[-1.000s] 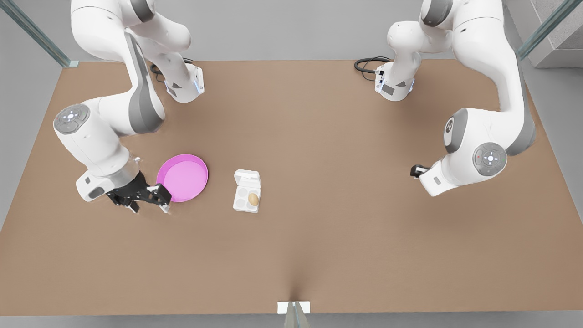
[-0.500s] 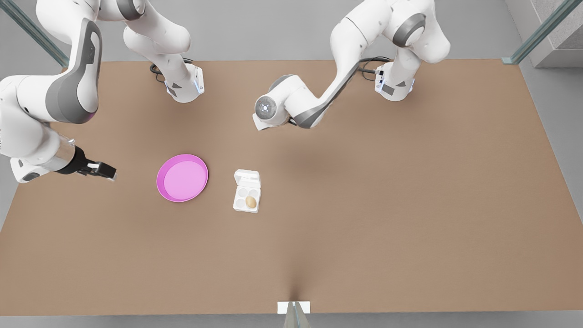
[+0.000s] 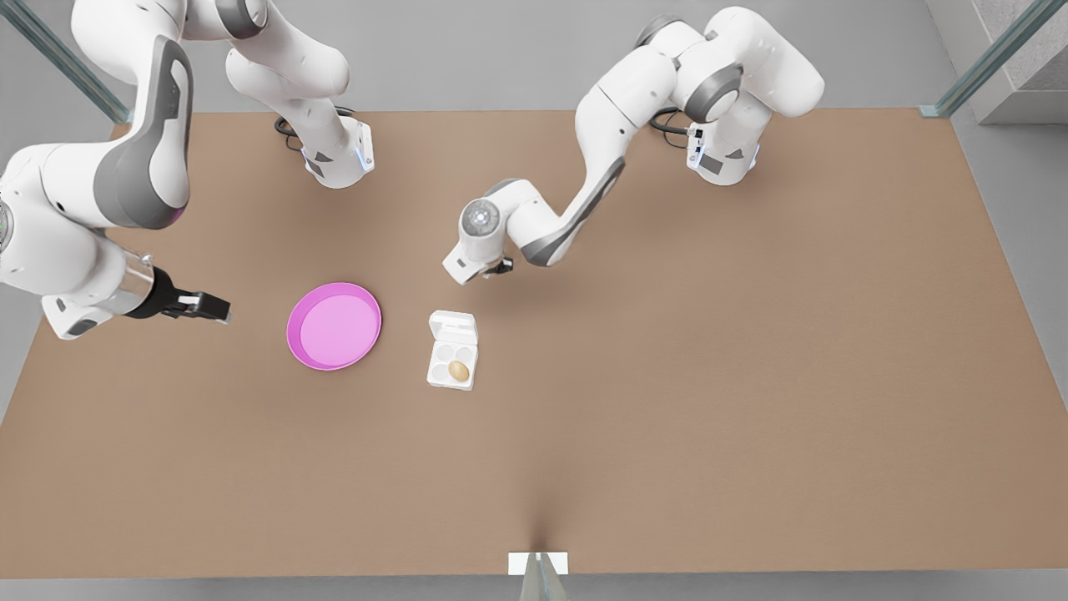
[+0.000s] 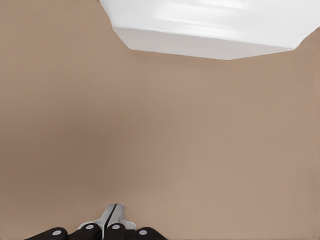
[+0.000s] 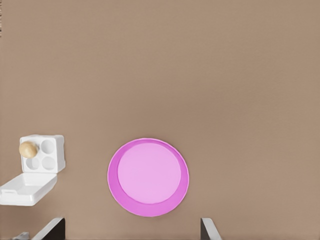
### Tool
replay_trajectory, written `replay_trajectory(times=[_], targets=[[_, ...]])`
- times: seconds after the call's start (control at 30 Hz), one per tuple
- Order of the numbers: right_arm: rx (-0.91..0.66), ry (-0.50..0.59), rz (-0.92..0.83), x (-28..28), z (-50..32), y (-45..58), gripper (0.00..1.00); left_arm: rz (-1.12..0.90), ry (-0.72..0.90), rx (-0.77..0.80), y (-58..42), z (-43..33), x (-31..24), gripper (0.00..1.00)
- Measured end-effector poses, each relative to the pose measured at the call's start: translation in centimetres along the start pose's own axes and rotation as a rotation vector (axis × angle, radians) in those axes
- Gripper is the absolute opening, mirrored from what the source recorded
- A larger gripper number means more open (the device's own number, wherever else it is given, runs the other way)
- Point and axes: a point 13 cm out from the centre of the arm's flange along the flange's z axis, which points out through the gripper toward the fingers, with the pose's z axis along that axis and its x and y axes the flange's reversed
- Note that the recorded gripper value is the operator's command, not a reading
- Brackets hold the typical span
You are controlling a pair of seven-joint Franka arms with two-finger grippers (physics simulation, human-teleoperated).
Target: Pack egg into the box and close the box lid
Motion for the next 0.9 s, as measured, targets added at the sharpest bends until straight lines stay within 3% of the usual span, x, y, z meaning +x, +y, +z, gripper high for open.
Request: replay_trajectory(times=[0.37,0.9], targets=[[0.008,0.015,-0.027,0.0,0.8,0.8,1.00,-0.085,-0.154,0.063,-0.5,-3.2,-7.3,0.21],[0.050,0.024,-0.068,0.1,1.5,2.2,1.00,-0.162,-0.213,0.118,-0.7,-4.7,-12.0,0.21]])
